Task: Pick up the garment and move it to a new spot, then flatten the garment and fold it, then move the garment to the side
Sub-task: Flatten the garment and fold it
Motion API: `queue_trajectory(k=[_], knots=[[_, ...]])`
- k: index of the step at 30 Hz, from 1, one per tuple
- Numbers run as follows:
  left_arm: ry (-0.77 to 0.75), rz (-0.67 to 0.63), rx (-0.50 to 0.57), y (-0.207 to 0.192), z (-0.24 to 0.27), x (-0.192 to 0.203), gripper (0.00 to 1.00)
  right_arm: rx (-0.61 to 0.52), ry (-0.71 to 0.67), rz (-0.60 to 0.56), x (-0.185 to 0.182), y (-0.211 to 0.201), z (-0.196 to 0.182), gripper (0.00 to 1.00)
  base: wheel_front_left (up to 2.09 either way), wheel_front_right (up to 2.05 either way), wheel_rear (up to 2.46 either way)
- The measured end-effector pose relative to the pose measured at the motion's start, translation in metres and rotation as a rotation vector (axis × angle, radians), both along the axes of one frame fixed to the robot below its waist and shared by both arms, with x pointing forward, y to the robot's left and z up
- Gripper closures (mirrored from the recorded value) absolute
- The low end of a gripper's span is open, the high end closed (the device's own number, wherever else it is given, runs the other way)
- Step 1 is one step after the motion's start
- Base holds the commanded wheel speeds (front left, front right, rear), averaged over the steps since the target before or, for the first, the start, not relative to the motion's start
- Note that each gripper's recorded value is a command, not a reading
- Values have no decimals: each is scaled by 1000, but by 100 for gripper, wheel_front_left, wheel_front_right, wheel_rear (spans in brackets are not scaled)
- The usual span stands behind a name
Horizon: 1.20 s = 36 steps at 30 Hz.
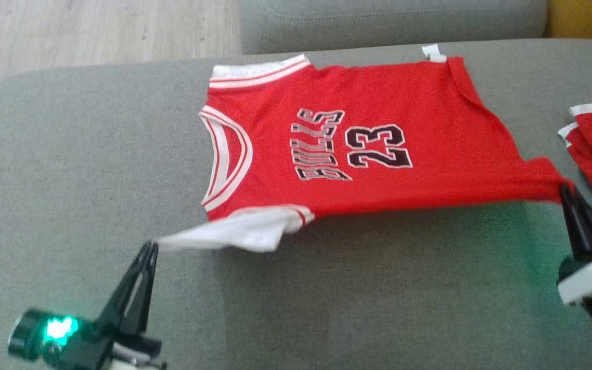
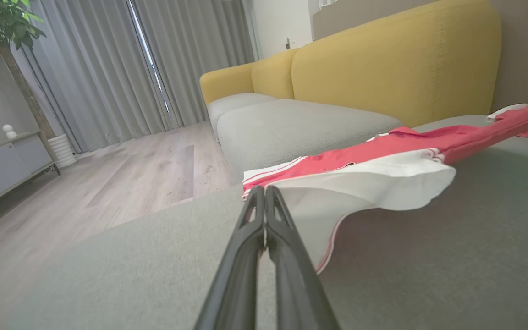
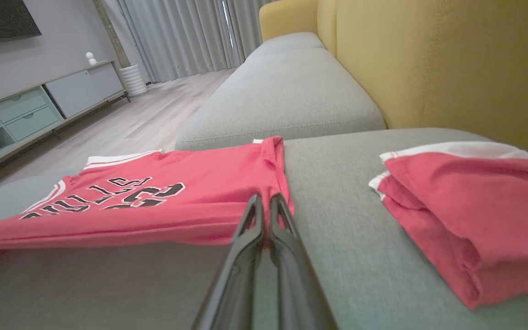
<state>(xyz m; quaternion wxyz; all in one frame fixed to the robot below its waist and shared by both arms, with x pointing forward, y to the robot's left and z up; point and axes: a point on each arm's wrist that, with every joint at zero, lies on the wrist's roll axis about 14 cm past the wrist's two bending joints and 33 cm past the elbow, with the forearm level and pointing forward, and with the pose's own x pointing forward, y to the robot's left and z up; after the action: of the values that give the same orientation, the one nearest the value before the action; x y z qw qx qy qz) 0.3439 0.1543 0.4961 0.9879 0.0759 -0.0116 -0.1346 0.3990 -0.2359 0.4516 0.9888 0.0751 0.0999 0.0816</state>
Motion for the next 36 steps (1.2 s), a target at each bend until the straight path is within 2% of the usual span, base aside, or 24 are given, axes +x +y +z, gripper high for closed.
queue_trajectory(k=[7,15,23,32,36], knots=[[24,13,-49,-2,-1,-18,100,12,21,-40,-29,-7,-10,100,0,0,0],[37,11,-68,-2,-2,-7,100,3,40,-52,-29,-11,-17,100,0,0,0],[-10,-51,-74,-17,9,55,100,-4,58,-45,13,-7,-22,100,0,0,0],[-19,-94,-9,-21,4,128,100,-24,88,-16,69,3,-33,100,0,0,0],[-5,-93,22,-19,-4,149,100,-31,104,2,83,10,-42,100,0,0,0]])
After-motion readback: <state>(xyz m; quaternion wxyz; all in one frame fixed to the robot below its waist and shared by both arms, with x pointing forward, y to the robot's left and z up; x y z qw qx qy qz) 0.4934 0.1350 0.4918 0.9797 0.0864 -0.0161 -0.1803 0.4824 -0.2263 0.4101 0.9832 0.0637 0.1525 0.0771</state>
